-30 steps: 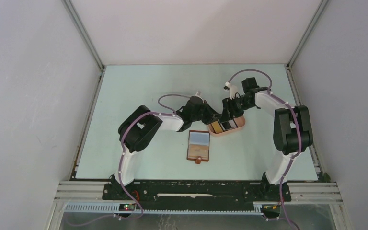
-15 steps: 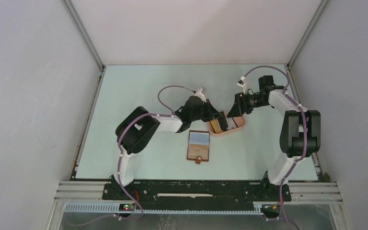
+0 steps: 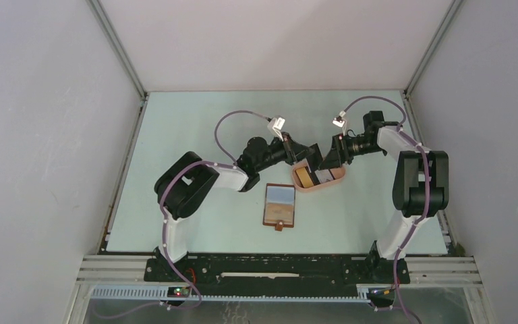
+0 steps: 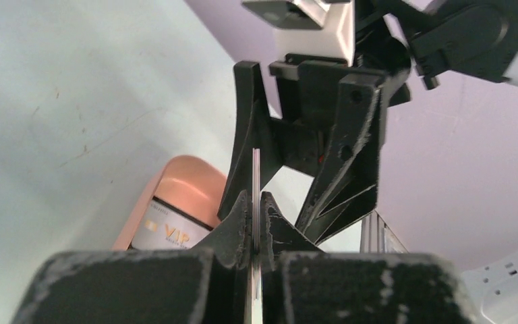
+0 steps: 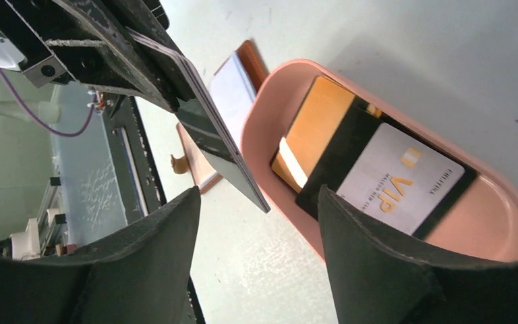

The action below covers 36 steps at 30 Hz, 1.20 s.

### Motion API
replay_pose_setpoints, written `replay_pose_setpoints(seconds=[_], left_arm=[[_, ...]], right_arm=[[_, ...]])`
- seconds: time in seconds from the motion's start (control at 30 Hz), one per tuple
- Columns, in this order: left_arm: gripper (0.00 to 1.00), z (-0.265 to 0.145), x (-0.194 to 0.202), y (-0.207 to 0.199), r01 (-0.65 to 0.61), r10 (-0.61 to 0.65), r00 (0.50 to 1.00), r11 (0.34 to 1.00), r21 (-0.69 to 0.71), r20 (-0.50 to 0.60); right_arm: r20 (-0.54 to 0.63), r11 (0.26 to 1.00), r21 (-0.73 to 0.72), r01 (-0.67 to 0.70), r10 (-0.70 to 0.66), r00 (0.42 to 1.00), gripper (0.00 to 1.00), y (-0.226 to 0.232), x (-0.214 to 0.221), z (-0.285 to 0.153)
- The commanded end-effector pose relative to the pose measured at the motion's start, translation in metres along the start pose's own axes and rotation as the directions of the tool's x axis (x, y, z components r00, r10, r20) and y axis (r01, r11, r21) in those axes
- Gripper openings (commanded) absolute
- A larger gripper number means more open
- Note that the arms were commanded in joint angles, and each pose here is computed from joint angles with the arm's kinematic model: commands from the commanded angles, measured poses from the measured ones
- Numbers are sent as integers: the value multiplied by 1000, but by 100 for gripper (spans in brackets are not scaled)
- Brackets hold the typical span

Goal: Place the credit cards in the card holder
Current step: Pick up the credit card from the storage box, then place the credit card in the storage box.

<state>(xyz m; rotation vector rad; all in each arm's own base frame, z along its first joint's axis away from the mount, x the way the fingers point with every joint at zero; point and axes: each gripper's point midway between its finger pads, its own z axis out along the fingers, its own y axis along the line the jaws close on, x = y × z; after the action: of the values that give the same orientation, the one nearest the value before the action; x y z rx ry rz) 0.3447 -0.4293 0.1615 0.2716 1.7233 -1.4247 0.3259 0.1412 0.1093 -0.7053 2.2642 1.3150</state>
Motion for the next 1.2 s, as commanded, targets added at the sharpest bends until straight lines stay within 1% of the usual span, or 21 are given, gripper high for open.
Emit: replay_pose_setpoints(seconds=[0.0, 0.23, 0.4, 0.53, 0.6, 0.67, 0.7, 0.77, 0.87, 1.0, 1.07, 1.17], left_arm=[[0, -8, -33, -42, -90, 72, 991, 982, 168, 110], [0, -12, -27, -49, -88, 68, 994, 961, 261, 83], [0, -12, -22, -53, -77, 64, 997, 949, 307, 52], [2, -11, -19, -53, -71, 64, 997, 943, 324, 33], [3, -11, -18, -53, -69, 63, 998, 942, 329, 26], [7, -11, -17, -53, -60, 58, 998, 942, 329, 18], [8, -11, -17, -53, -58, 55, 998, 942, 330, 17], [14, -12, -18, -52, -48, 45, 999, 945, 325, 18], [30, -14, -20, -52, -26, 23, 1000, 948, 317, 14], [47, -15, -13, -49, 38, -33, 999, 952, 303, -21], [50, -17, -10, -50, 74, -67, 997, 948, 310, -36], [50, -19, -9, -54, 121, -113, 993, 937, 329, -42]], right_arm=[[43, 992, -102, 75, -71, 997, 69, 20, -15, 1], [73, 973, -207, 99, -85, 994, 43, 42, -20, -4], [84, 962, -254, 104, -85, 993, 37, 54, -22, -7], [85, 955, -274, 117, -97, 992, 27, 58, -22, -9], [84, 951, -284, 119, -99, 991, 18, 60, -23, -10], [66, 944, -306, 124, -109, 992, 4, 67, -21, -3], [64, 943, -309, 125, -110, 992, 0, 67, -21, -3], [59, 942, -312, 126, -113, 992, 0, 68, -19, -2], [66, 939, -315, 137, -122, 990, 0, 70, -20, -3], [75, 941, -309, 137, -120, 990, 0, 69, -23, -4], [66, 948, -298, 115, -100, 993, 0, 64, -23, -3], [61, 951, -295, 96, -81, 995, 0, 61, -22, -1]])
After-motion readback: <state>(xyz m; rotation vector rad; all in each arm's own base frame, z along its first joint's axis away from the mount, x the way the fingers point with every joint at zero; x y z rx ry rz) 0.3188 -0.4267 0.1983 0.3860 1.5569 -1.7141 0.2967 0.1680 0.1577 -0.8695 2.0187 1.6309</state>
